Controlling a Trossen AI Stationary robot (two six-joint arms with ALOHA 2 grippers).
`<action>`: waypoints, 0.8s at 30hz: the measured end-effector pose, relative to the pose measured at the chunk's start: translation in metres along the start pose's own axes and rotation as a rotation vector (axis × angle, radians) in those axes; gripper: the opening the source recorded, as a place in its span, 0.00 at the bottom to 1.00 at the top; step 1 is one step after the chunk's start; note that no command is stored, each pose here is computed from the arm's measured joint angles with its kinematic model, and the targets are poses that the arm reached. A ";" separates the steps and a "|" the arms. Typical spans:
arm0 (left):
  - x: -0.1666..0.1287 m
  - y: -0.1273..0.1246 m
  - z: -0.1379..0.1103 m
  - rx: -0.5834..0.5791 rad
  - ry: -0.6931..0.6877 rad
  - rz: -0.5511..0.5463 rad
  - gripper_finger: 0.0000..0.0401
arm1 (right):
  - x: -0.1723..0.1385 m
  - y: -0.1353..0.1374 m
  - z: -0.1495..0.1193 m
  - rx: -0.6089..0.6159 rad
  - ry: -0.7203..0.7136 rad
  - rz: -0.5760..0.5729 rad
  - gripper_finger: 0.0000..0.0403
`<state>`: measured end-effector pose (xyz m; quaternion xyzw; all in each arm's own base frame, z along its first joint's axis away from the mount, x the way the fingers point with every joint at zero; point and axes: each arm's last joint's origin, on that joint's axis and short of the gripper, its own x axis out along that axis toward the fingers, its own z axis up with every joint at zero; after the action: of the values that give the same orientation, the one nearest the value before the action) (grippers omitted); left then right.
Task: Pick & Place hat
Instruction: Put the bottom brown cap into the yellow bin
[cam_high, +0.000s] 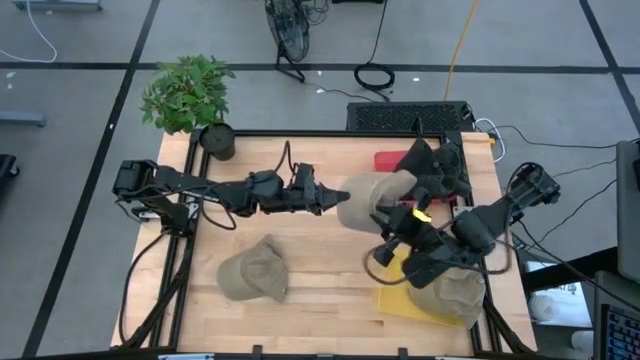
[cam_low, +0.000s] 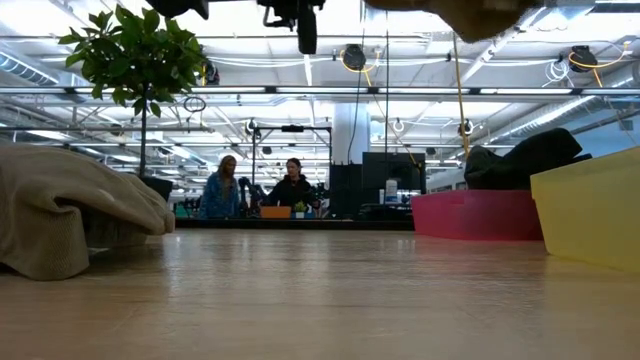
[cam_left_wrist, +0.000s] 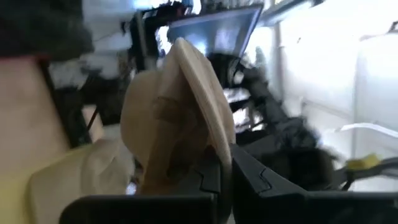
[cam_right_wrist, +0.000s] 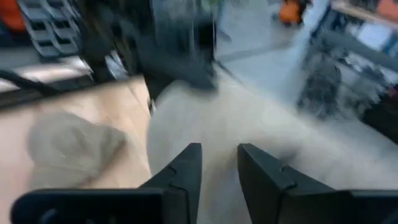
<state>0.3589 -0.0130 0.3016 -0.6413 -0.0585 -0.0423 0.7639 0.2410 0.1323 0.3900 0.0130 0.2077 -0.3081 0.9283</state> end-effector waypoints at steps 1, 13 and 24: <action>0.000 0.001 -0.001 -0.001 0.023 0.008 0.03 | -0.006 -0.002 0.003 0.011 -0.021 0.015 0.24; 0.000 -0.001 -0.021 -0.023 0.103 -0.005 0.03 | -0.052 -0.031 0.011 0.069 -0.095 0.134 0.25; -0.005 -0.025 -0.035 -0.013 -0.004 -0.212 0.03 | -0.060 -0.078 -0.021 0.071 0.233 0.106 0.25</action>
<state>0.3514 -0.0522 0.3193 -0.6367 -0.1272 -0.1220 0.7507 0.1451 0.1065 0.4026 0.0926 0.3020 -0.2622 0.9118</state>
